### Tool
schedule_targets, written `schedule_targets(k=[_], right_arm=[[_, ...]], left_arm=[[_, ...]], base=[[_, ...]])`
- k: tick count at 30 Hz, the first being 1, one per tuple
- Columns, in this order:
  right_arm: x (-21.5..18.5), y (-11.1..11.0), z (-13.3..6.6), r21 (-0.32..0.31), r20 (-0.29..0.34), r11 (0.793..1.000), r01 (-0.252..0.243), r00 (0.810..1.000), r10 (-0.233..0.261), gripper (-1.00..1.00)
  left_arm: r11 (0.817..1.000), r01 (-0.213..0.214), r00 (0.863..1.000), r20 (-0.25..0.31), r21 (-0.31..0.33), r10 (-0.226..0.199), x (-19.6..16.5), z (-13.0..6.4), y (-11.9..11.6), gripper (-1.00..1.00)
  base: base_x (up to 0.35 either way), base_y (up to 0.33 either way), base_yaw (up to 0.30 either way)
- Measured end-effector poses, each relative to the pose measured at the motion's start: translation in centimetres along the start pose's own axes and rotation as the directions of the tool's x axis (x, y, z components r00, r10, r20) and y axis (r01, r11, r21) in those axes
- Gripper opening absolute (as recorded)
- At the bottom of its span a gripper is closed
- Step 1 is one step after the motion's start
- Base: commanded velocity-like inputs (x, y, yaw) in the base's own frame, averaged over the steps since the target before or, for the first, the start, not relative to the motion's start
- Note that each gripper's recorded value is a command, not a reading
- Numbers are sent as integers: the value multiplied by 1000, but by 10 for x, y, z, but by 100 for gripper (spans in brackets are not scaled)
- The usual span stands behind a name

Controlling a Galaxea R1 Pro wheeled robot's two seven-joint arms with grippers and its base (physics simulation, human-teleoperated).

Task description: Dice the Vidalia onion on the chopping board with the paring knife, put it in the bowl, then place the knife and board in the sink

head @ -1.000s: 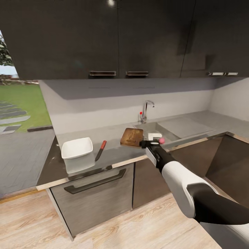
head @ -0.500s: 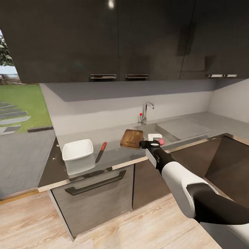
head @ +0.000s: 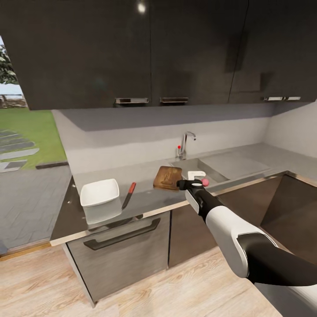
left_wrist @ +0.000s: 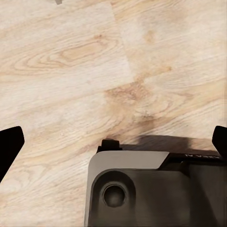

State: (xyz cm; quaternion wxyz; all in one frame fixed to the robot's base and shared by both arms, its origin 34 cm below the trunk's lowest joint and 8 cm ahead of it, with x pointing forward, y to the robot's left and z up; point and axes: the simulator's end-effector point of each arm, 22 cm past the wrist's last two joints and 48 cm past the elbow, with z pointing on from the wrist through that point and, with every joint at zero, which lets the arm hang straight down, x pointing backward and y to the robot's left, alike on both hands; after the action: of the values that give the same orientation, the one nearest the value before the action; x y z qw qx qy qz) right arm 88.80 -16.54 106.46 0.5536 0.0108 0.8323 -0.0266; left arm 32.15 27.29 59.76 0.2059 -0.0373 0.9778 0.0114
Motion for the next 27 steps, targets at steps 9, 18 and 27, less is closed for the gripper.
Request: schedule_targets(k=[9,18,27], right_arm=[[-6,0,-6,0,-5,1000,2,1000,-2,100],[-11,-1,-11,0,-10,1000,4,1000,-4,100],[-16,-1,-16,0,-15,1000,5,1000,-5,100]], left_arm=[[1000,3,1000,0,0,-3,-2,-10,1,100],[1000,2,1000,0,-1,-2,-4,-19,3,100],[1000,2,1000,-3,-1,-2,-3,-28,3,100]], base=[[0,0,0],[0,0,0],[0,0,151]])
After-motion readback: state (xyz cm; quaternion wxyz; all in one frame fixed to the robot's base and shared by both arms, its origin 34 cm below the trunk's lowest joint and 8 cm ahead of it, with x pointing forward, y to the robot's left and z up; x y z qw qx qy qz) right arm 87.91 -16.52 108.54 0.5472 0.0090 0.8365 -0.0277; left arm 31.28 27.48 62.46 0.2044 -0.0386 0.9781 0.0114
